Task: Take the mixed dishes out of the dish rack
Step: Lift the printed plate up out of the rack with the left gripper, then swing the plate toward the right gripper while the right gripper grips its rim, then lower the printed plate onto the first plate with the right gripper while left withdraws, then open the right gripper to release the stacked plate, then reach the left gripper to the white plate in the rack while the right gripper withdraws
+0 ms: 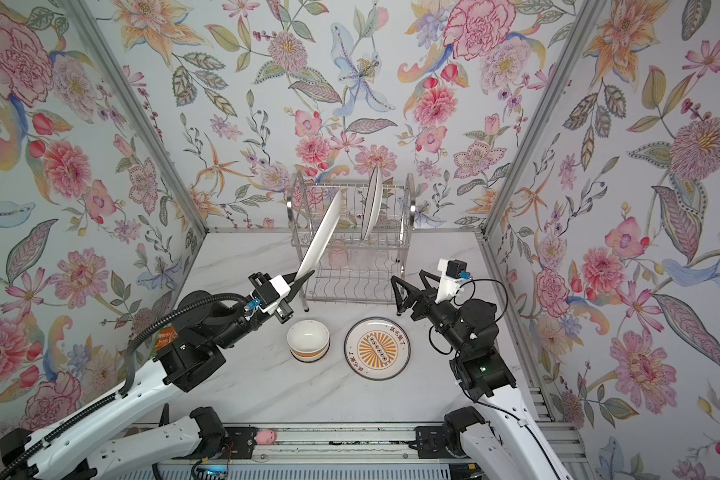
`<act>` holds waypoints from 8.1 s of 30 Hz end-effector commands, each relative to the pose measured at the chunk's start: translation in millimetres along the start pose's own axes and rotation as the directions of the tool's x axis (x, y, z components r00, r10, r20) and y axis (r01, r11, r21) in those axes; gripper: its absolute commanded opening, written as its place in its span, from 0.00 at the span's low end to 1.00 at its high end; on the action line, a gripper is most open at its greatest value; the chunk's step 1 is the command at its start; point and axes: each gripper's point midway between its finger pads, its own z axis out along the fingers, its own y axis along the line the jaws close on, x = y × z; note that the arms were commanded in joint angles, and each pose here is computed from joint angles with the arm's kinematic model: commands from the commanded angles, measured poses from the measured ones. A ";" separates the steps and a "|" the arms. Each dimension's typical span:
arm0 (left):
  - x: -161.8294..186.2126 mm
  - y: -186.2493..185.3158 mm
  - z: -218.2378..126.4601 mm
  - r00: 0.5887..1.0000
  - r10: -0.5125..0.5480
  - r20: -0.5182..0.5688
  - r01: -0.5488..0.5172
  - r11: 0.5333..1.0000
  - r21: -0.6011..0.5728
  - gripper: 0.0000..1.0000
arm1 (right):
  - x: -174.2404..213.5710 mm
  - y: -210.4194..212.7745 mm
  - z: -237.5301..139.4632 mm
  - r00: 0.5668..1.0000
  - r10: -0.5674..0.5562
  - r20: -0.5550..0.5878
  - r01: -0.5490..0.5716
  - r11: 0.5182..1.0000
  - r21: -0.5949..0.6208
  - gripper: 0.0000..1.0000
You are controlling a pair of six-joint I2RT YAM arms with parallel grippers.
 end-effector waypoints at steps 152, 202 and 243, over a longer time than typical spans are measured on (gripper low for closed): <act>173.1 -59.2 -14.0 0.873 -0.141 -0.466 0.301 0.909 0.289 0.99 | 228.0 -115.3 -40.9 0.623 0.561 -0.546 -0.337 0.821 0.460 0.00; 161.5 -30.7 4.6 0.910 -0.136 -0.391 0.225 0.955 0.191 0.99 | 229.3 -139.1 -39.0 0.633 0.583 -0.509 -0.225 0.768 0.600 0.51; 94.6 54.8 124.3 0.925 -0.297 -0.238 0.291 0.955 -0.064 0.94 | 57.4 -73.3 -22.2 0.977 -0.095 -0.191 0.146 0.951 0.272 0.99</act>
